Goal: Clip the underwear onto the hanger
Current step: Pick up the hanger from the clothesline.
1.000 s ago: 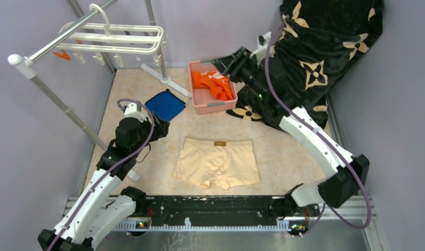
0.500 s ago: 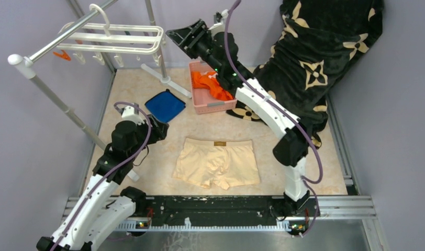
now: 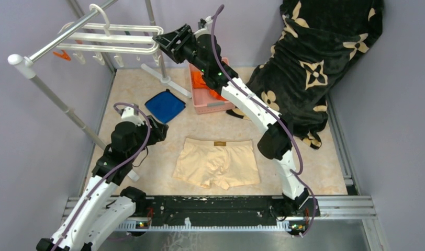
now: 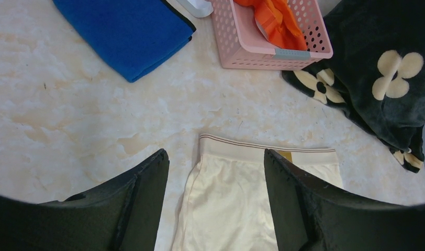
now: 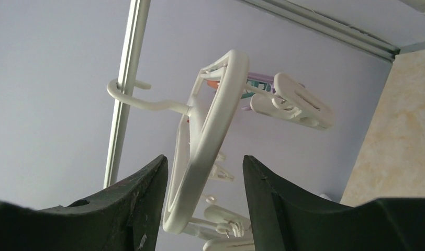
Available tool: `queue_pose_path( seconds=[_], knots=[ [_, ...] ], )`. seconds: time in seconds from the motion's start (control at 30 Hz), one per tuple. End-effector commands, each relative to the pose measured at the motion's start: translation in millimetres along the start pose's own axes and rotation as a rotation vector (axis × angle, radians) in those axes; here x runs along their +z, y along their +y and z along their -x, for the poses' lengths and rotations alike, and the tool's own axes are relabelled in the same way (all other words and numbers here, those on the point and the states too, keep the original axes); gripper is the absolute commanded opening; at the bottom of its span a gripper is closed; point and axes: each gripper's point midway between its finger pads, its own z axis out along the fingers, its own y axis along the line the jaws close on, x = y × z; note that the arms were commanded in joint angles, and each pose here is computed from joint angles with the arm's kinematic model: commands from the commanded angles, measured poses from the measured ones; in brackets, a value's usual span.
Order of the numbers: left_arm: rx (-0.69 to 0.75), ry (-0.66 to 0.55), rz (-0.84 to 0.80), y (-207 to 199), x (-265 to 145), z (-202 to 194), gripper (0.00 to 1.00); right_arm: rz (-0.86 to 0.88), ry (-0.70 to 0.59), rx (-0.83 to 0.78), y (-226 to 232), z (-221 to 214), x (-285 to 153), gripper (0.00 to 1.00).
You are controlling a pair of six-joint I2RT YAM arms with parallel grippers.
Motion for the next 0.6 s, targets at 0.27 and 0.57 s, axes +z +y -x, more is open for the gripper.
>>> queue_pose_path(
  seconds=[0.27,0.57],
  knots=[
    [-0.004,0.000,0.001,2.6,-0.2,-2.7,0.72,0.160,0.025,0.089,42.2,-3.7,7.8,0.46],
    [-0.005,0.002,0.003,3.9,-1.5,-4.4,0.72,0.213,0.021,0.119,50.2,-4.3,9.5,0.28]
  ],
)
